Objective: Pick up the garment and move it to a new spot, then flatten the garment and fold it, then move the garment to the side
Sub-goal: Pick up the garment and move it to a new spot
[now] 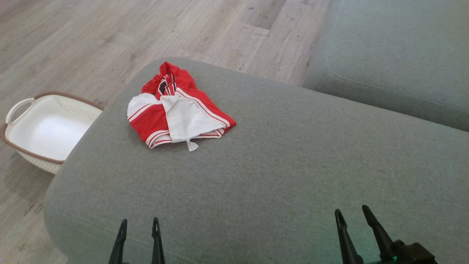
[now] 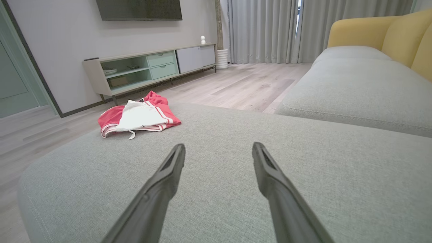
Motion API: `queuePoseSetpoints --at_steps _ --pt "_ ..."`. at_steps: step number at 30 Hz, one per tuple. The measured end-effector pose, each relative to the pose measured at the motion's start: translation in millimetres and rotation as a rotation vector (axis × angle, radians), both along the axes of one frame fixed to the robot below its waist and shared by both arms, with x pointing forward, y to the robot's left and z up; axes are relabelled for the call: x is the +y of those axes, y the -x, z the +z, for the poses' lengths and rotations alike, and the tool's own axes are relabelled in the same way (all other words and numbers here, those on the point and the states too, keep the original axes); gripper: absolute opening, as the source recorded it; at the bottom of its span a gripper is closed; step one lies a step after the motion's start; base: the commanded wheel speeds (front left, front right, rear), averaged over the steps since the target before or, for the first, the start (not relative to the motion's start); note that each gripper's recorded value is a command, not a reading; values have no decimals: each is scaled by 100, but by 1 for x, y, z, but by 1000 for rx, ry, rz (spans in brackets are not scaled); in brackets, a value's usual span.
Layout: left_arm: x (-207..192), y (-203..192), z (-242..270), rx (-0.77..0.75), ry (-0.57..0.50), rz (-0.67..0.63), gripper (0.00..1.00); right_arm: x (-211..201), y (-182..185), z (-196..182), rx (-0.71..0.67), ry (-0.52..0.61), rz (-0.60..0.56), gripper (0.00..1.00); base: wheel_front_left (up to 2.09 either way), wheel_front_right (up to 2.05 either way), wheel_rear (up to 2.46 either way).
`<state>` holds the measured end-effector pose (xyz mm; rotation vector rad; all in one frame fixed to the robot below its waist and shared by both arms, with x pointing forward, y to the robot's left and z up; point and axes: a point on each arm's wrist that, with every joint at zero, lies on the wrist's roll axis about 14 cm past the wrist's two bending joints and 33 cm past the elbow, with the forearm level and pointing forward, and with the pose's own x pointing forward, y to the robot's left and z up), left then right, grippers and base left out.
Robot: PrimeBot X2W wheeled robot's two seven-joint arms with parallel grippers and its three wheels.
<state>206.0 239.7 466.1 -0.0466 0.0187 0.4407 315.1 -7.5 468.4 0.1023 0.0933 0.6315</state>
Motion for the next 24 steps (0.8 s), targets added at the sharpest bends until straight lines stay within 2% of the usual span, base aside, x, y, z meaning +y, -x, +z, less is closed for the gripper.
queuePoseSetpoints --at_steps 8,11,13,18,23,24 --pt "18 9 -2 23 -8 70 100 8 -3 -8 23 10 29 100 0 0 0" --pt "36 5 13 -21 -10 115 100 8 -5 -14 31 27 33 100 0 0 0" --pt "52 -9 37 -77 -54 124 100 5 -7 -20 46 39 32 100 0 0 0" --pt "84 -74 127 -273 -227 72 100 -5 -30 -35 51 86 51 100 0 0 0" --pt "89 -161 161 -209 -340 -81 100 -13 -67 -46 26 124 75 100 0 0 0" --pt "87 -198 160 -141 -355 -135 100 -17 -77 -54 26 142 87 100 0 0 0"
